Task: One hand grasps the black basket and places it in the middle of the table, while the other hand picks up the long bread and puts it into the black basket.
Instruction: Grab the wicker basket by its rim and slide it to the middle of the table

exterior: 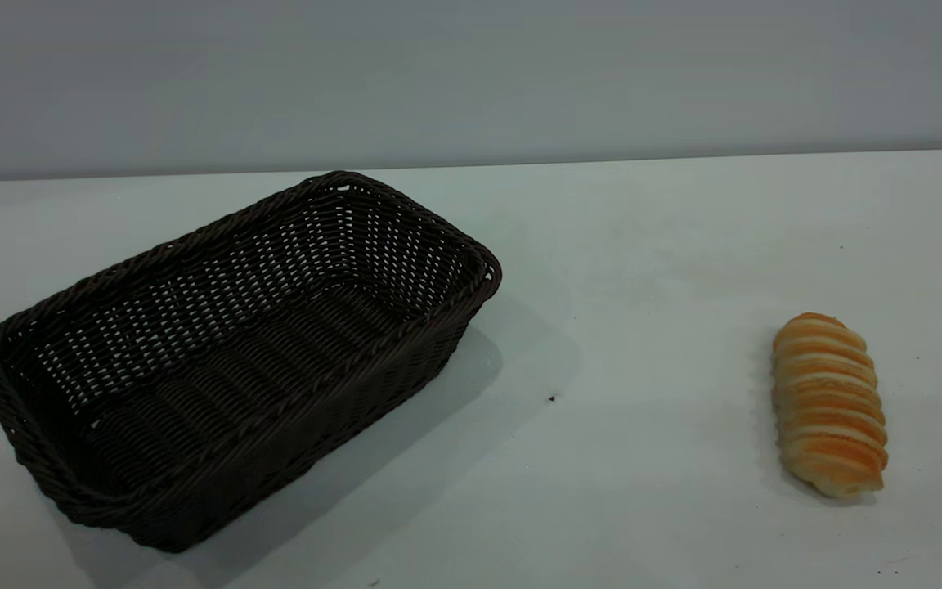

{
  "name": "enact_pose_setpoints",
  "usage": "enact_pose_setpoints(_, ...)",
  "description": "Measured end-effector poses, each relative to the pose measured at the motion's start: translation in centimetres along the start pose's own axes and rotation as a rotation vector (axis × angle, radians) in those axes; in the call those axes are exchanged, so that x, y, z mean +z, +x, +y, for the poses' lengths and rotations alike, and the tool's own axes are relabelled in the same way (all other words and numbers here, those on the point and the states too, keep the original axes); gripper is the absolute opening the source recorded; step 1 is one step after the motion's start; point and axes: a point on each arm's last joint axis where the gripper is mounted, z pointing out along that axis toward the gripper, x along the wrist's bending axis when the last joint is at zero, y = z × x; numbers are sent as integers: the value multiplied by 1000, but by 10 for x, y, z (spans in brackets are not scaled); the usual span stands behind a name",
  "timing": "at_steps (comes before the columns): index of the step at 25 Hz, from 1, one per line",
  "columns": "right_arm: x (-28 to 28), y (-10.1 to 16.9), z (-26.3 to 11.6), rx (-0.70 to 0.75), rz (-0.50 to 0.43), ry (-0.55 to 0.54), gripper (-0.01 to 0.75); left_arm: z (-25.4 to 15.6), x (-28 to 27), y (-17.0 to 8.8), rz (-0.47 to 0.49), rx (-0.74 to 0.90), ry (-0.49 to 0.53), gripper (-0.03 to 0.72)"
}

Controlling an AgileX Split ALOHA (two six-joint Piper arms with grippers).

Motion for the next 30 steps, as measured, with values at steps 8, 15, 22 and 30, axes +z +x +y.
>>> enact_pose_setpoints(8,0,0,0,0,0,0,414,0,0,0,0,0,0,513)
enact_pose_setpoints(15,0,0,0,0,0,0,414,0,0,0,0,0,0,513)
enact_pose_setpoints(22,0,1,0,3,6,-1,414,10,-5,-1,-15,-4,-98,513)
enact_pose_setpoints(30,-2,0,15,-68,11,-18,414,40,20,-9,-78,-75,36,513)
